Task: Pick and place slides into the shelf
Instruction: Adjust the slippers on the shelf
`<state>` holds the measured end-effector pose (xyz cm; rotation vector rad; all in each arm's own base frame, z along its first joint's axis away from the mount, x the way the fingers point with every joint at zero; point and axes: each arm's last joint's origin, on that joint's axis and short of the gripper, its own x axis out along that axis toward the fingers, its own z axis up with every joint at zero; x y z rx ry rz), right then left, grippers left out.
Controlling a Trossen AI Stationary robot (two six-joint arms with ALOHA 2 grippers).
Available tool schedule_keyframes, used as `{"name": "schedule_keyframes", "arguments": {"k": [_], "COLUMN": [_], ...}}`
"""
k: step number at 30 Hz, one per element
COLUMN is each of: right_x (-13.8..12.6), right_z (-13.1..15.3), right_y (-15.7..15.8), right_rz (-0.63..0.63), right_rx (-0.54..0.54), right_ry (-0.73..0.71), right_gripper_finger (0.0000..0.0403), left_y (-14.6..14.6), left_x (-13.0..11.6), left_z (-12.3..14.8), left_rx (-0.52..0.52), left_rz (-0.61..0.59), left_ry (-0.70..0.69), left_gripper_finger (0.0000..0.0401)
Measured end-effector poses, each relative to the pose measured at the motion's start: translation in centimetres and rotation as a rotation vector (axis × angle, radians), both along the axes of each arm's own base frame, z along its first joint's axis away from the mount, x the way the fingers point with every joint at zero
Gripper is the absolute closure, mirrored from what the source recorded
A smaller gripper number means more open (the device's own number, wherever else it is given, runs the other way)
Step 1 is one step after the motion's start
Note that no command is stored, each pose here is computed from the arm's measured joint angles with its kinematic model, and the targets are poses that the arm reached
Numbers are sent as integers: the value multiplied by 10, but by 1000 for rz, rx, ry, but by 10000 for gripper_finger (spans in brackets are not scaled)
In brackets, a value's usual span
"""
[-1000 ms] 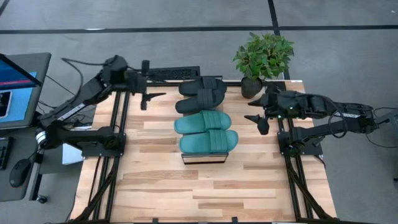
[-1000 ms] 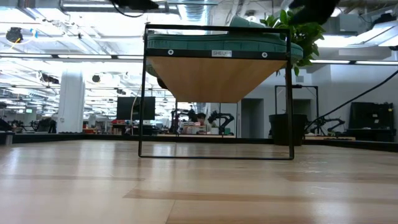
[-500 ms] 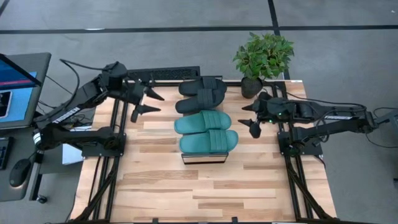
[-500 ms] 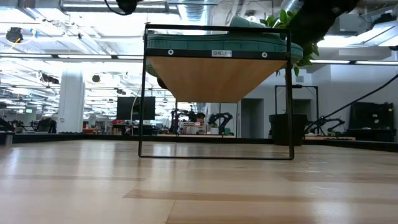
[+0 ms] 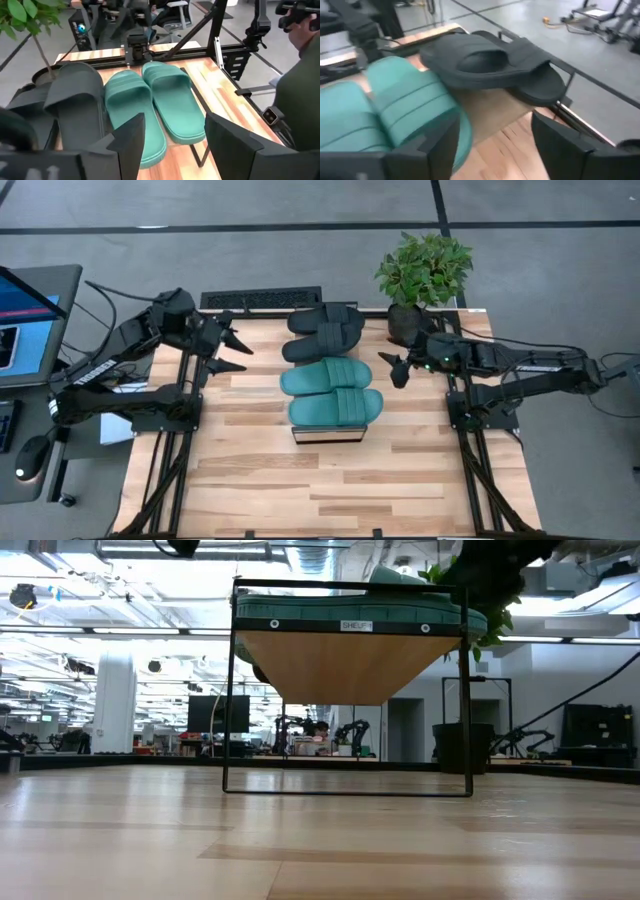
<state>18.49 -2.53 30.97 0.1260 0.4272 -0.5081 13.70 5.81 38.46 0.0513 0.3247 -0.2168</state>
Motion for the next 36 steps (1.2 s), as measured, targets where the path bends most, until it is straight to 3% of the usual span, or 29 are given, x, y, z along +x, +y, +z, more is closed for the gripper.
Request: {"name": "schedule_keyframes", "arguments": {"k": [6,13,20,26,36], "right_x": [13,23,17,20,26], "right_z": [-16,-17,-16,-22,-27], "right_y": [-6,-9,-12,-15,-16], "right_rz": [-35,23,86,170,207], "right_rx": [-6,-114,-109,-118,-157], "right_ry": [111,220,320,387,431], "right_gripper_finger": [266,391,402,402,403], "left_y": [1,5,8,12,16], "left_x": [-1,0,3,10,15], "left_z": [-7,-10,-15,-40,-80], "left_rx": [50,101,86,-5,-125], "left_rz": [59,167,207,253,317], "left_ry": [-42,-36,-29,17,115], "left_gripper_finger": [207,207,207,207,207]}}
